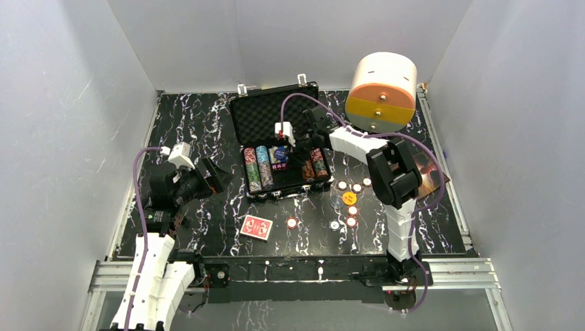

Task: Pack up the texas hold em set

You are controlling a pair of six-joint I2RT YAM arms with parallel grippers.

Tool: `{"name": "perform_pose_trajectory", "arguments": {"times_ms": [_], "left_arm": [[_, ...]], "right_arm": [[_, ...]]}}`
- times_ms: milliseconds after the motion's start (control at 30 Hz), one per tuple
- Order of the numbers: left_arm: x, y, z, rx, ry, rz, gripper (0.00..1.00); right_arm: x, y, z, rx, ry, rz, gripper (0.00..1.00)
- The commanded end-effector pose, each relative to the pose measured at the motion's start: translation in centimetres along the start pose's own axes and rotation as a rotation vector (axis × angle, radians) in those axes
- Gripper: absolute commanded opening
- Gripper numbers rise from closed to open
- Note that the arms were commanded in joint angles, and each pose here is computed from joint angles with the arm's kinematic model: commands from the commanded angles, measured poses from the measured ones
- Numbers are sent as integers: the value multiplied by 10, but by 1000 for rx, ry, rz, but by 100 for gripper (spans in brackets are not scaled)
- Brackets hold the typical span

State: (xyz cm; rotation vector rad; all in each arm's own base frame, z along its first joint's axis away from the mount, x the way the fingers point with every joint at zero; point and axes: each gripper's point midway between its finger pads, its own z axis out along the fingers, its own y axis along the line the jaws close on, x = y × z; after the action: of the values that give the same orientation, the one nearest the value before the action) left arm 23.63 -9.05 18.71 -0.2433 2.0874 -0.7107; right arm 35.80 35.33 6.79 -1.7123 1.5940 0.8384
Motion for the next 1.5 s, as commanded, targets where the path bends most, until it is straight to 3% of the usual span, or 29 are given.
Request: {"name": "perform_pose_trajectory", "arguments": {"times_ms": [0,100,233,1467], "left_arm": [[-6,-5,-4,11,-12,10,98],[-6,-5,-4,12,-14,10,98],[-6,-5,-4,12,-13,10,99],[-5,-4,-3,5,-10,7,98]], "right_arm": [[-47,-21,-25,81,-116,-76,47],[-38,-21,-23,73,-89,-59,33],[-26,-19,-20,51,-49,-43,29],[-7,-22,0,69,55,-5,30]]}}
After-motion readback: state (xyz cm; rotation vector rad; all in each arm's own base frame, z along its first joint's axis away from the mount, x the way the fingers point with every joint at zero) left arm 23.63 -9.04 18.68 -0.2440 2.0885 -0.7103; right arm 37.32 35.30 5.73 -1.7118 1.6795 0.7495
